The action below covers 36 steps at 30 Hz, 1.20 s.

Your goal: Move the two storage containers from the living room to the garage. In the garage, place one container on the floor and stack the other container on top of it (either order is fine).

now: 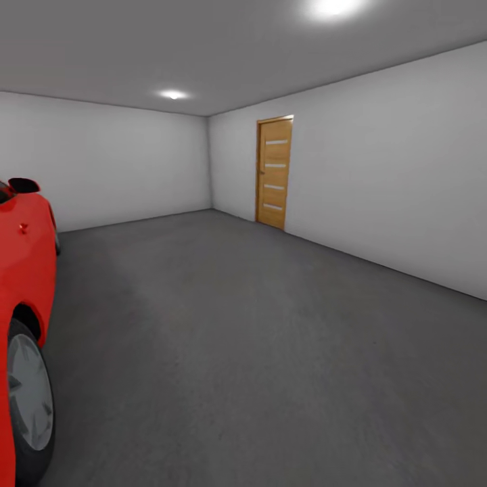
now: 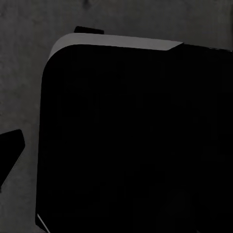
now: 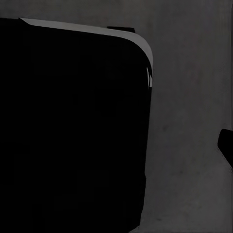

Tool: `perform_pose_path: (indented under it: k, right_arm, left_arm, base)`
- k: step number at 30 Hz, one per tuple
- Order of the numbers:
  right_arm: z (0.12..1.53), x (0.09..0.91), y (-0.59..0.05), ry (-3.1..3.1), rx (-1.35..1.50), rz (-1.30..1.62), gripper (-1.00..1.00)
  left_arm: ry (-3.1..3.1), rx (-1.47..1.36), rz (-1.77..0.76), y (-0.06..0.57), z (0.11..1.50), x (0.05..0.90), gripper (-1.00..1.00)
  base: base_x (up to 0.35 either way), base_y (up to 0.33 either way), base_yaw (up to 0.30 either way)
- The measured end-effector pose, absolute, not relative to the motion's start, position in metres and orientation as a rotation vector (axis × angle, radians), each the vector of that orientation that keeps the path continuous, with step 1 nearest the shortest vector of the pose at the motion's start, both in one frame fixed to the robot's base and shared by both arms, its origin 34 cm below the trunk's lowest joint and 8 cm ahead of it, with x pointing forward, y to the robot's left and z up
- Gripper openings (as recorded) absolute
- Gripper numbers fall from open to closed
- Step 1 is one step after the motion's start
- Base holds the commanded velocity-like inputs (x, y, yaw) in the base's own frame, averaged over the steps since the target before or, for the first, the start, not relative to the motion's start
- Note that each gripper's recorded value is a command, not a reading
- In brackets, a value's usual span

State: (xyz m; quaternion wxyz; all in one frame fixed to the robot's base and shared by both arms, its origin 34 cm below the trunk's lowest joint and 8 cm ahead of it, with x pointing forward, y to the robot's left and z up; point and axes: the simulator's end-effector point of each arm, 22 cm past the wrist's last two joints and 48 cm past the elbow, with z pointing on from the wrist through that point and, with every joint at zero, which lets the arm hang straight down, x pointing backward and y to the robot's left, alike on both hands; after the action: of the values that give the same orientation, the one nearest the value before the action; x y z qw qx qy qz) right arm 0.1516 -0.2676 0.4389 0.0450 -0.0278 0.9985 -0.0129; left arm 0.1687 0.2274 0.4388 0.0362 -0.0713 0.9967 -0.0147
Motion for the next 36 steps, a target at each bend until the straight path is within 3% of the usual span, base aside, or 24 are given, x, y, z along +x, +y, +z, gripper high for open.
perform_pose_path:
  k: [36]
  right_arm:
    - [0.4389, 0.1516, -0.2673, 3.050, -0.084, -0.039, 1.00]
  left_arm:
    - [3.060, -0.221, -0.045, 0.2275, 0.4388, 0.1689, 1.00]
  base:
    - [0.322, 0.000, 0.000]
